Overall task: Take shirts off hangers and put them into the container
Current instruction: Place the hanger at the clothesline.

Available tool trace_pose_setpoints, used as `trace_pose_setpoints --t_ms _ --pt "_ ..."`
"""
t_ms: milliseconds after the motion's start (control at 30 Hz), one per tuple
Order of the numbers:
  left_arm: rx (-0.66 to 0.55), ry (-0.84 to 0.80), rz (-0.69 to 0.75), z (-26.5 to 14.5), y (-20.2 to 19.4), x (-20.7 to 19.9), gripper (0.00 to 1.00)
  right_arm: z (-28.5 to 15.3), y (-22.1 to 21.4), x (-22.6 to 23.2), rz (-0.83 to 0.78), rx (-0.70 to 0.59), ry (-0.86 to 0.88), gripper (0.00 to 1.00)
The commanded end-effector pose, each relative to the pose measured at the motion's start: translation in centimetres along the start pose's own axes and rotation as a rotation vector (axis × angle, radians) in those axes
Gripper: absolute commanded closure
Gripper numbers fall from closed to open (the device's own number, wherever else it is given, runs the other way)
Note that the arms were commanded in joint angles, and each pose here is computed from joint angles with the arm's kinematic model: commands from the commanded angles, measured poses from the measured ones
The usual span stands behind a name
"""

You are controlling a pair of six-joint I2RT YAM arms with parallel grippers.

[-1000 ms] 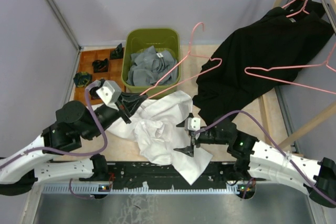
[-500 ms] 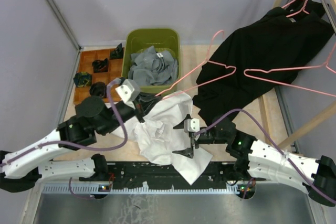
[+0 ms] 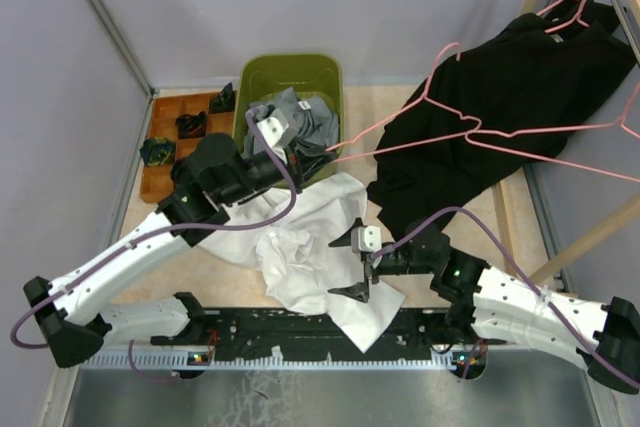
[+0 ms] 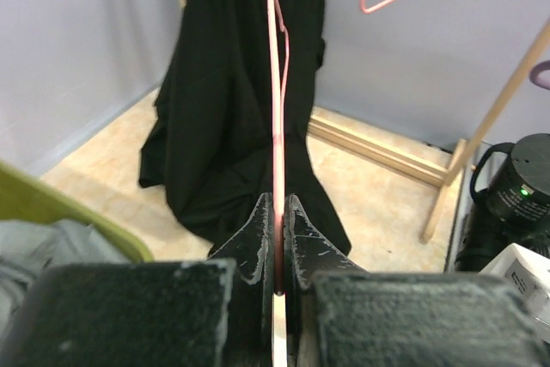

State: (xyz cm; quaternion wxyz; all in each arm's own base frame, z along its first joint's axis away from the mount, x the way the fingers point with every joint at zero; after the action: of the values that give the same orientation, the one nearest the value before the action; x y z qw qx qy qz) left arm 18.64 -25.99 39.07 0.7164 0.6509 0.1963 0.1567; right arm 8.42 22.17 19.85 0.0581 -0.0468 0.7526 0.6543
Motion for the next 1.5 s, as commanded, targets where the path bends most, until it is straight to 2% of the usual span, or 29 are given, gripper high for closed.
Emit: trace_pose_setpoints --t_ms 0,233,400,567,833,1067,1467 --pt "-0.128 -0.216 0.021 1.3 3.1 -1.1 1.0 -0.1 1.0 0.1 -0.024 -0.049 0.006 0.01" --pt "-0.162 -0.298 0.046 3.3 2.9 0.1 1.0 -0.4 0.9 0.3 -0.02 -0.044 0.007 0.01" --pt "-0.216 -0.459 0.111 5.2 2.8 1.0 1.0 -0.4 1.0 0.4 -0.03 -0.05 0.009 0.01" --pt "-0.301 -0.572 0.09 8.0 3.6 1.7 1.0 -0.4 0.9 0.5 -0.035 -0.045 0.022 0.01" --pt "-0.342 -0.622 0.036 12.0 4.6 2.7 1.0 -0.6 0.5 0.7 -0.01 -0.032 0.019 0.01" --pt "-0.311 -0.66 -0.021 15.8 4.7 3.2 1.0 -0.6 0.4 0.6 -0.011 -0.028 0.015 0.01" --pt "-0.286 -0.654 -0.043 21.0 5.3 1.2 1.0 -0.2 0.4 0.4 -0.007 -0.015 0.022 0.01"
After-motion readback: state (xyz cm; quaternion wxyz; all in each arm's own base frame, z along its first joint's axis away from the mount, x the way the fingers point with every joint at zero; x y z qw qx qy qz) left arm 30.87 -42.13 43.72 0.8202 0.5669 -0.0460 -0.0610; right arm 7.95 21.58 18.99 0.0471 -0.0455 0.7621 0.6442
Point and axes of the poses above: each gripper's point midway between its finger pads, its own z axis out along the fingers, its own x axis along the line the jaws close on, y = z × x, the point moved 7 cm from there along -z, back along the fingers, and after that the axes turned 2 degrees about -z, right-handed, at the moved point
